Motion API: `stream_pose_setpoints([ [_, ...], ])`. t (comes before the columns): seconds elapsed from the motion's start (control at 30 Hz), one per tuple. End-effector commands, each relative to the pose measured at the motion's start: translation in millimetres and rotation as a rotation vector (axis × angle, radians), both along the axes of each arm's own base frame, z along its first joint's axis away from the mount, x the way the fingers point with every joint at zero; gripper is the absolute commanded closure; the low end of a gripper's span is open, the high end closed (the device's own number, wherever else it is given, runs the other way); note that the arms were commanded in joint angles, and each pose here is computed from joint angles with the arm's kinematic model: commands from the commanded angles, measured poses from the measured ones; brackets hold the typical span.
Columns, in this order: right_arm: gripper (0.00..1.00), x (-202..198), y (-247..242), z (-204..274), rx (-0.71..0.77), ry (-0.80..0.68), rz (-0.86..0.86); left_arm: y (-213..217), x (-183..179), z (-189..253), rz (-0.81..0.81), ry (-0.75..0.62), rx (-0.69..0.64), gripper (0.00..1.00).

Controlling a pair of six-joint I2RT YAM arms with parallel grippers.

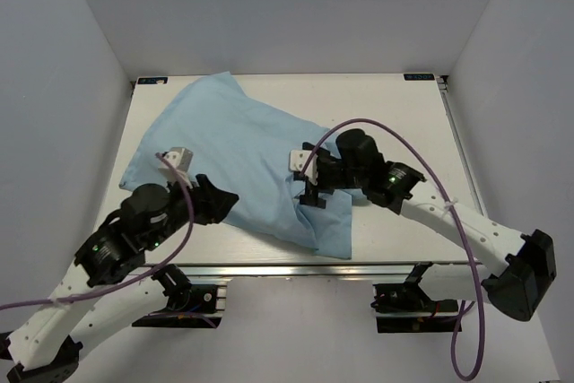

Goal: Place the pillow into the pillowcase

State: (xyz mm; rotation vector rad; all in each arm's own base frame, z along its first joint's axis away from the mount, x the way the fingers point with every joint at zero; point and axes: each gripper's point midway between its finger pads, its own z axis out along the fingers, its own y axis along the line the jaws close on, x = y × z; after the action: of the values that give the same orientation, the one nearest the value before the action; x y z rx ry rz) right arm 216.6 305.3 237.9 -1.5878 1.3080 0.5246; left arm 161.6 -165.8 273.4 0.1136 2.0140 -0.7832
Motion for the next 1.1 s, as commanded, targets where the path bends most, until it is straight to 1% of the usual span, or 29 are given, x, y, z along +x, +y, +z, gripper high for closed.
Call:
stream_pose_setpoints([
  [0.0, 0.11, -34, 27, -6, -0.007, 0.057, 0.146, 29, -3, 4, 0.111, 0.001, 0.015, 0.38],
  [0.07, 0.1, -42, 43, -24, -0.05, 0.06, 0.133, 31, -6, 0, 0.116, 0.02, 0.006, 0.38],
  [0.13, 0.11, -46, 60, -46, -0.119, -0.032, 0.072, 34, -10, -3, 0.12, 0.031, 0.001, 0.38],
  [0.2, 0.11, -47, 71, -59, -0.137, -0.149, 0.013, 37, -13, -2, 0.13, 0.039, -0.007, 0.38],
  [0.3, 0.11, -54, 84, -72, -0.159, -0.187, 0.024, 42, -15, 3, 0.149, 0.036, -0.026, 0.38],
  [0.33, 0.11, -50, 87, -88, -0.203, -0.196, 0.0, 44, -16, 4, 0.151, 0.034, -0.032, 0.38],
  [0.37, 0.11, -39, 83, -95, -0.254, -0.249, -0.068, 44, -17, 4, 0.154, 0.037, -0.037, 0.38],
  [0.4, 0.11, -32, 81, -103, -0.285, -0.266, -0.105, 44, -17, 3, 0.155, 0.042, -0.035, 0.38],
  [0.43, 0.11, -24, 85, -104, -0.277, -0.287, -0.143, 44, -18, 2, 0.154, 0.045, -0.035, 0.38],
  [0.47, 0.1, -16, 81, -122, -0.328, -0.293, -0.169, 44, -18, 1, 0.152, 0.049, -0.036, 0.38],
  [0.67, 0.11, 16, 51, -176, -0.496, -0.401, -0.31, 42, -18, -3, 0.145, 0.053, -0.041, 0.38],
  [0.7, 0.11, 23, 45, -180, -0.518, -0.41, -0.342, 41, -19, -3, 0.141, 0.05, -0.049, 0.38],
  [0.8, 0.12, 32, 39, -201, -0.556, -0.377, -0.346, 39, -20, -4, 0.131, 0.051, -0.062, 0.38],
  [0.83, 0.15, 32, 37, -208, -0.574, -0.365, -0.33, 39, -22, -5, 0.125, 0.055, -0.066, 0.38],
  [0.9, 0.29, 33, 34, -218, -0.596, -0.324, -0.307, 40, -25, -6, 0.121, 0.061, -0.076, 0.38],
  [0.93, 0.38, 33, 33, -222, -0.609, -0.303, -0.3, 41, -28, -3, 0.115, 0.054, -0.09, 0.38],
  [0.97, 0.62, 35, 32, -225, -0.604, -0.257, -0.309, 42, -30, -3, 0.113, 0.052, -0.097, 0.38],
  [1.03, 0.88, 38, 36, -218, -0.611, -0.189, -0.32, 44, -37, 3, 0.086, 0.03, -0.129, 0.38],
  [1.07, 1.0, 38, 37, -216, -0.592, -0.117, -0.328, 41, -40, 11, 0.054, -0.005, -0.15, 0.38],
])
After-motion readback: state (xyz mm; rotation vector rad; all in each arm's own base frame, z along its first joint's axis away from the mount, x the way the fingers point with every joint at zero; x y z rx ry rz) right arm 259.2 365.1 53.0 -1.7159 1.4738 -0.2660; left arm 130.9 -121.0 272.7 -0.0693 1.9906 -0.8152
